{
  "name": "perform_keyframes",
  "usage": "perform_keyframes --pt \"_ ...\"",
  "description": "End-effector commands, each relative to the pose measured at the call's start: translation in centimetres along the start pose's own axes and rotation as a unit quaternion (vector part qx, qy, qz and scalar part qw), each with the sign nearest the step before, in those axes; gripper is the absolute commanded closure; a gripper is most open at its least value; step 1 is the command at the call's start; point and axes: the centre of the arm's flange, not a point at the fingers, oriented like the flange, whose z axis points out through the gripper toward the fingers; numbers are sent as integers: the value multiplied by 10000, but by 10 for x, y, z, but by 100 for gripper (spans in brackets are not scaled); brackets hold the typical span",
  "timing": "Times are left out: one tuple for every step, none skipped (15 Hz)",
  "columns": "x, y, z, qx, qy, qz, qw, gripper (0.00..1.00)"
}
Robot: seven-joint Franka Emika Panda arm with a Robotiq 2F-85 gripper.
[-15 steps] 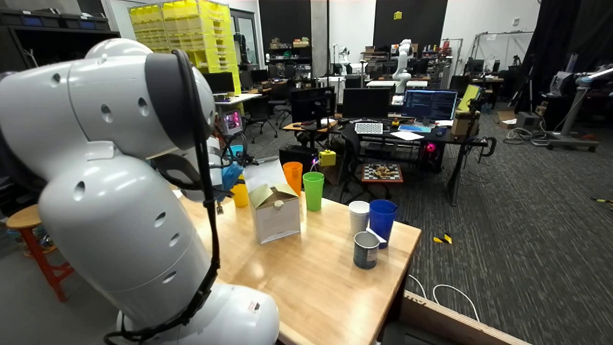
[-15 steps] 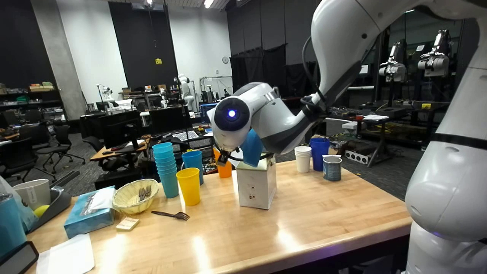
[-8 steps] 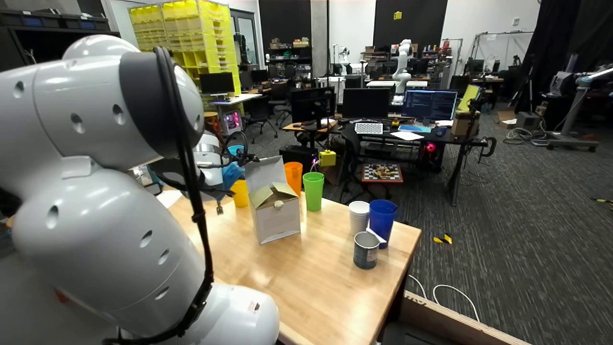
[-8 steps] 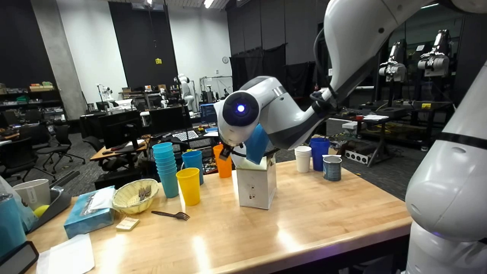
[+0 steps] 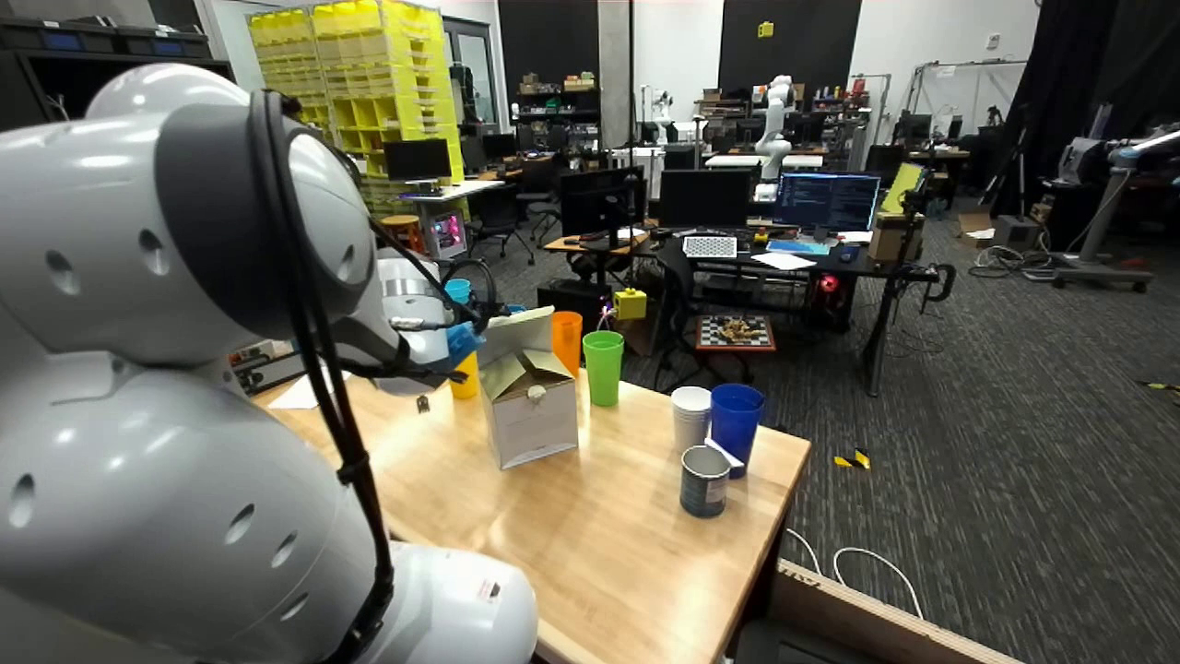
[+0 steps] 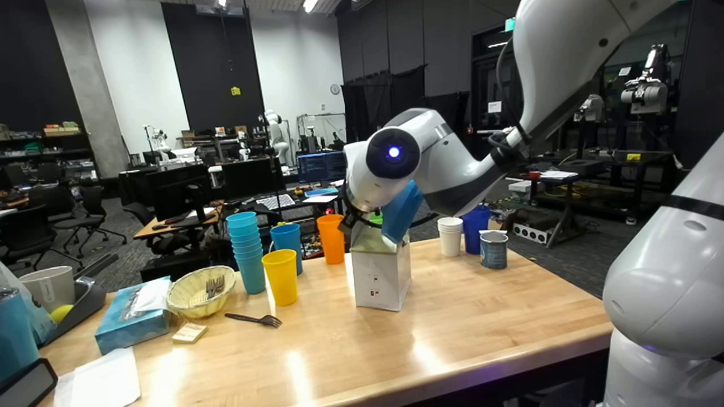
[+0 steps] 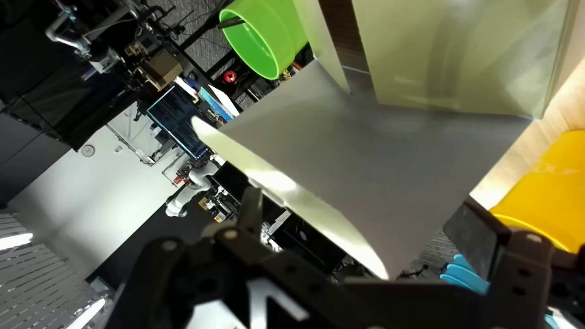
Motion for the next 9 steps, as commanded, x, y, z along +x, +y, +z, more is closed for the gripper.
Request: perform_keyframes --pt "-21 17 -8 55 167 246 9995 0" --pt "-24 20 -8 80 168 293 9994 0" --pt "-27 22 -7 100 174 329 9993 0" --pt "-28 23 -8 119 173 369 9991 0" --pt "-31 25 -8 141 181 403 9989 0" --pt "-33 26 -8 160 186 443 9987 0" --pt "-36 28 -8 179 179 490 9985 0" --pt "-38 30 -8 205 162 542 9982 0" --pt "-40 32 -7 234 119 605 9978 0"
